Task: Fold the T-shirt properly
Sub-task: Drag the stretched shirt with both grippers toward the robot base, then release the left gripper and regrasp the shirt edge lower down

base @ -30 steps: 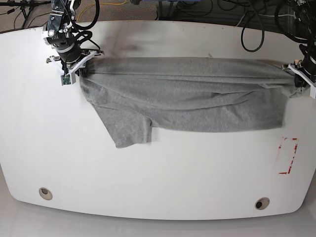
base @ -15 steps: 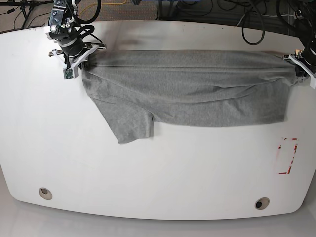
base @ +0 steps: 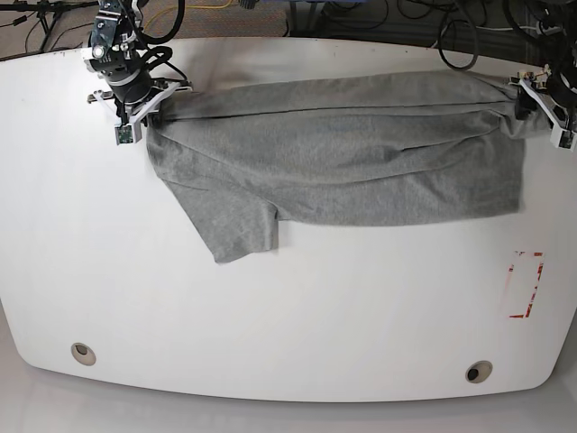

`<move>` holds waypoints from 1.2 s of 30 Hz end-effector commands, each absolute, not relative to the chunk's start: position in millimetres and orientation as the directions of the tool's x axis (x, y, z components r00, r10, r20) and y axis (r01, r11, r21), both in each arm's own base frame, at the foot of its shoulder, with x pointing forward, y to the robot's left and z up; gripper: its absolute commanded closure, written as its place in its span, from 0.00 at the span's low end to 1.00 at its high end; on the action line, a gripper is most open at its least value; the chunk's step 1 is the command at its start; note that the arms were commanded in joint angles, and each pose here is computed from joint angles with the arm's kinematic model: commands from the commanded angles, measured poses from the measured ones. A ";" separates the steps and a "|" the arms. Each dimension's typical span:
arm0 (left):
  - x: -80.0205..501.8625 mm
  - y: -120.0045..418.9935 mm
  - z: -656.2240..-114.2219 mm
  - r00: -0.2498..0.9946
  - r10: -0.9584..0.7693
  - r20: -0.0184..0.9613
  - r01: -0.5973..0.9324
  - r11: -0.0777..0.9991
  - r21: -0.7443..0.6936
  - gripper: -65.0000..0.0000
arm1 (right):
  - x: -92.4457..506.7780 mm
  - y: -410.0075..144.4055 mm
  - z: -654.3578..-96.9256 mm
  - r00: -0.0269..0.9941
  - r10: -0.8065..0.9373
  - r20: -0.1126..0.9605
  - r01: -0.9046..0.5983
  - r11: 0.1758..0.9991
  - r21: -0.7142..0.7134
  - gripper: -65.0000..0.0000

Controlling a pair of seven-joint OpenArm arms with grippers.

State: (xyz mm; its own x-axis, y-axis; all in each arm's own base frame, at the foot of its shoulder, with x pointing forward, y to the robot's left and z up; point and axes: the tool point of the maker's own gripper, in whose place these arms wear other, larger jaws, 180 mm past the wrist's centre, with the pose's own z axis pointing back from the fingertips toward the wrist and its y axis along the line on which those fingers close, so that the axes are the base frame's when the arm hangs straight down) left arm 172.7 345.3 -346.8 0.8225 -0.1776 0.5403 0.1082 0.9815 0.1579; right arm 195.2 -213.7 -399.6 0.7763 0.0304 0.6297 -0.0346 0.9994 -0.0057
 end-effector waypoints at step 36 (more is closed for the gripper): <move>296.0 388.5 -304.9 0.747 -0.124 0.653 -0.010 0.980 0.198 0.40 | 217.1 -216.4 -382.7 0.724 0.031 0.689 -0.029 0.999 -0.014 1.00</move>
